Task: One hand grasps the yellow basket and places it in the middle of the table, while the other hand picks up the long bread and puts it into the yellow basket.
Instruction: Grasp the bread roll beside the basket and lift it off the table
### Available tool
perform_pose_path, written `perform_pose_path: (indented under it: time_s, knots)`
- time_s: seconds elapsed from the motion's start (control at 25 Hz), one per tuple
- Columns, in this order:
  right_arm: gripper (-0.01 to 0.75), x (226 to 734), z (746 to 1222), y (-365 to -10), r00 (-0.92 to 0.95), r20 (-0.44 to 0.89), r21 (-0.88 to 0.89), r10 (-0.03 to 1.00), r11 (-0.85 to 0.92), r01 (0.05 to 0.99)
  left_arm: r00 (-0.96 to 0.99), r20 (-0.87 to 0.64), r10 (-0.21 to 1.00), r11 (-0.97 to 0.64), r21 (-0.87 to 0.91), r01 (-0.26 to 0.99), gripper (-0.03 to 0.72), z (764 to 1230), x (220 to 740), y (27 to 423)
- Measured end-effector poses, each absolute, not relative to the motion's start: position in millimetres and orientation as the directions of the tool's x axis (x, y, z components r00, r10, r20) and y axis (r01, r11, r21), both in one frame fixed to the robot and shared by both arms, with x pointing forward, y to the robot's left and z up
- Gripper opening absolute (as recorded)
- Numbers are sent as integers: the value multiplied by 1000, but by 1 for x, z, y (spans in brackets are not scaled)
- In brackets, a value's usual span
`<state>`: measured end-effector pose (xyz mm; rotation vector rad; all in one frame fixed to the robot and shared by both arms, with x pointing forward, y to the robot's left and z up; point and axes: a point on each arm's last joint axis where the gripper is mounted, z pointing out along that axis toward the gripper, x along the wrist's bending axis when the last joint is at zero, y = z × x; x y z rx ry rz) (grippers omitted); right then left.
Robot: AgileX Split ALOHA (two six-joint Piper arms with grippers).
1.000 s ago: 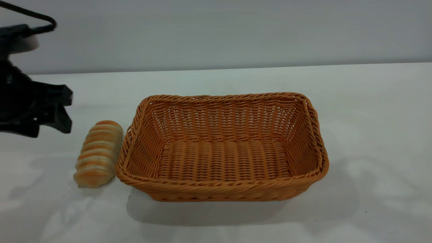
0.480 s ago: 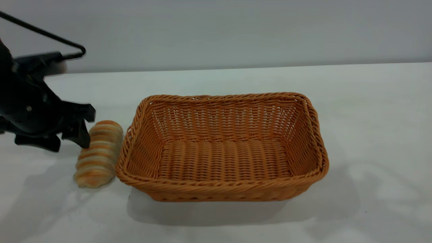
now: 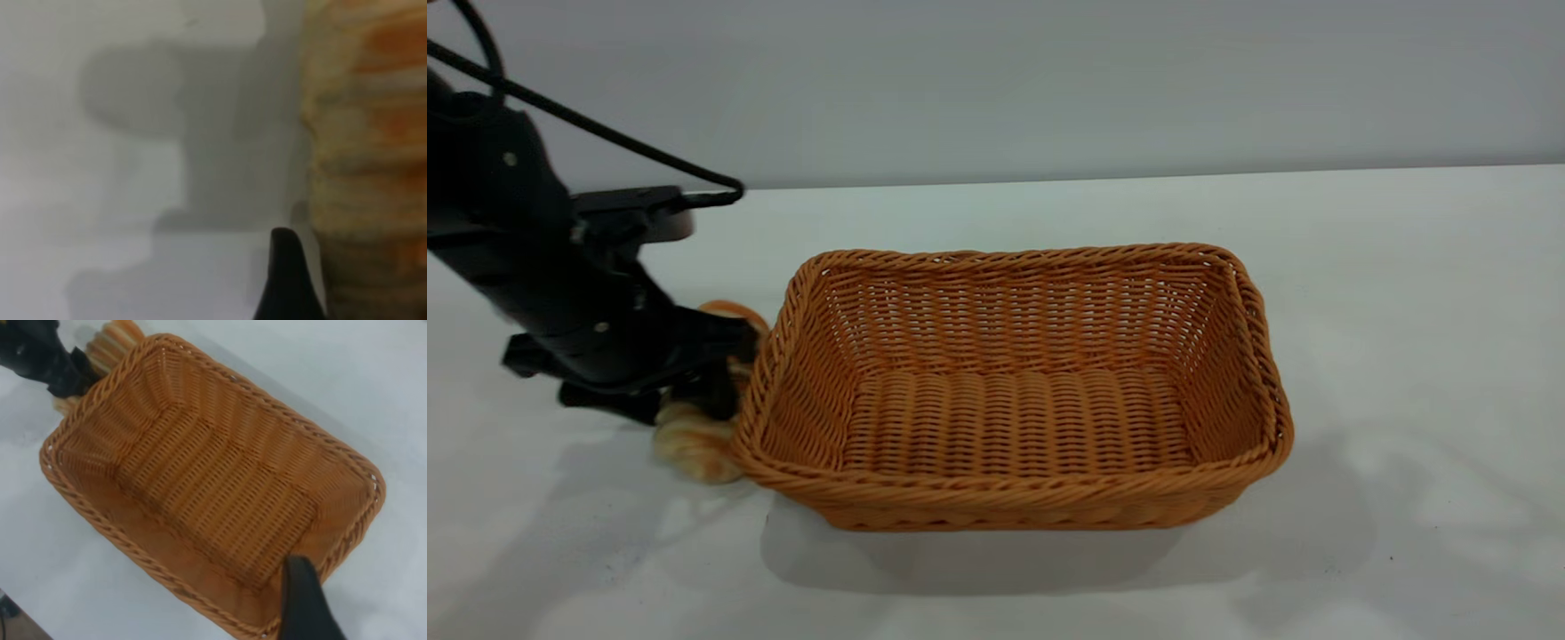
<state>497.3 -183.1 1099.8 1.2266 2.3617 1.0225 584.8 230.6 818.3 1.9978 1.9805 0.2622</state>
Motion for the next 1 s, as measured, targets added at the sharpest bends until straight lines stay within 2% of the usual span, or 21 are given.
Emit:
perform_pose_path:
  time_s: [0.16, 0.28, 0.44, 0.52, 0.76, 1.0]
  knots:
    - [486, 497, 1100, -183, -596, 65, 705, 801, 386, 595, 36, -90, 995, 0, 362, 932, 487, 819, 585, 227]
    - [486, 497, 1100, -183, -596, 65, 705, 801, 386, 595, 34, -91, 995, 2, 362, 932, 367, 818, 586, 227]
    - [486, 497, 1100, -183, -596, 65, 705, 801, 386, 595, 30, -91, 995, 5, 359, 933, 169, 815, 585, 227]
    - [486, 497, 1100, -183, -596, 65, 705, 801, 386, 595, 39, -88, 995, -5, 358, 934, 110, 815, 586, 226]
    - [486, 497, 1100, -183, -596, 65, 705, 801, 386, 595, 79, -73, 994, -52, 318, 947, 109, 818, 584, 232]
    - [486, 497, 1100, -183, -595, 66, 705, 801, 385, 595, 34, -83, 996, -11, 260, 965, 109, 843, 580, 257]
